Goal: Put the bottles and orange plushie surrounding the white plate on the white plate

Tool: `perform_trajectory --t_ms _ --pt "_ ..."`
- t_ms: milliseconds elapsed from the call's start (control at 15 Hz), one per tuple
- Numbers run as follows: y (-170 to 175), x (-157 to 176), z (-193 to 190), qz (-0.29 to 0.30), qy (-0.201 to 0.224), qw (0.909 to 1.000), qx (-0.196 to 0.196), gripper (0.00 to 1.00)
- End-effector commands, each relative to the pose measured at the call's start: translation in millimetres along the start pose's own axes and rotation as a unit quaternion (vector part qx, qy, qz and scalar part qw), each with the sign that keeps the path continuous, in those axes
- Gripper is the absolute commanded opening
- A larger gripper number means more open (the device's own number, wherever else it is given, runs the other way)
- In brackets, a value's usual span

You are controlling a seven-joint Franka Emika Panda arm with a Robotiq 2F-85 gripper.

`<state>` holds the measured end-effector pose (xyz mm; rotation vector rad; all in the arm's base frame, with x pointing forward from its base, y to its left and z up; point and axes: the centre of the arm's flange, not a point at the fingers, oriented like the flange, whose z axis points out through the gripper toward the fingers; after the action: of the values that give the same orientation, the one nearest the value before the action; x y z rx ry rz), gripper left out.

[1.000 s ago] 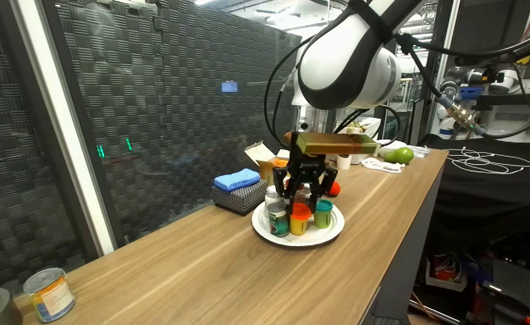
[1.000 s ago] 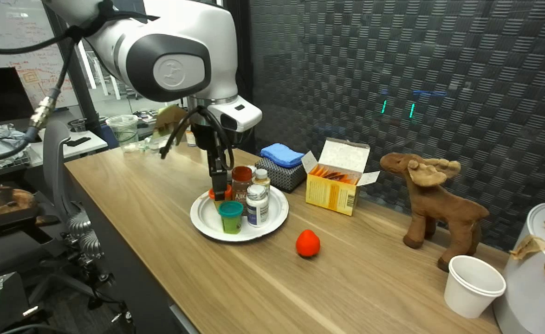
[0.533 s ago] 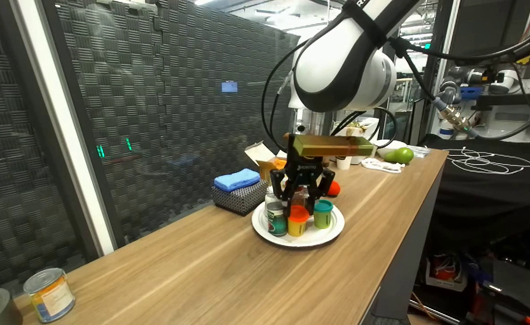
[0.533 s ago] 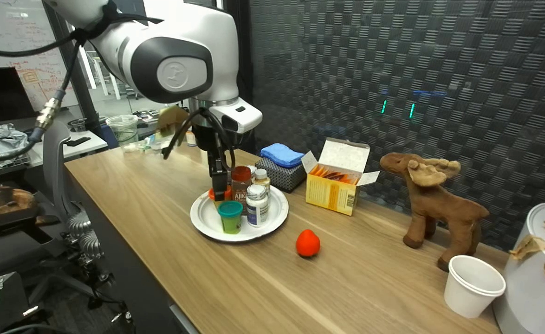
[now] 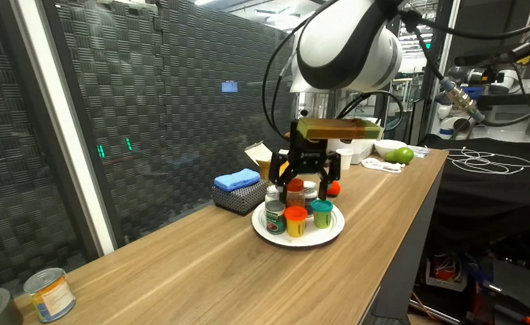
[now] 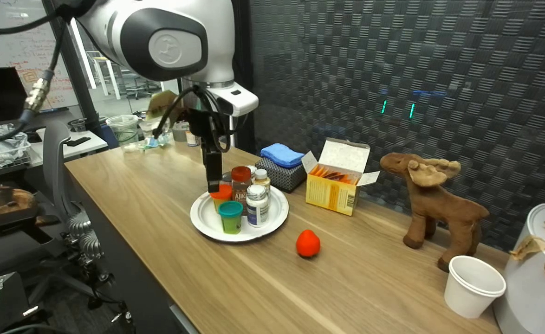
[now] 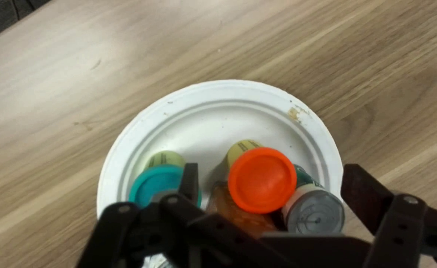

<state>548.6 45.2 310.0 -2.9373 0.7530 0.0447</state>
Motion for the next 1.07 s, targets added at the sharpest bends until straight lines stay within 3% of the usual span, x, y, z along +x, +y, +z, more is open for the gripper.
perform_trajectory --t_ms 0,267,600,1000 --pt "29.4 0.8 -39.5 0.041 0.038 0.9984 0.0 1.0" --pt "83.2 22.3 -38.6 0.125 0.058 0.9902 -0.021 1.0" --pt "144.0 67.0 -23.8 0.22 0.07 0.9728 0.008 1.0" --pt "173.9 98.5 -2.1 0.275 0.077 0.9578 0.029 1.0"
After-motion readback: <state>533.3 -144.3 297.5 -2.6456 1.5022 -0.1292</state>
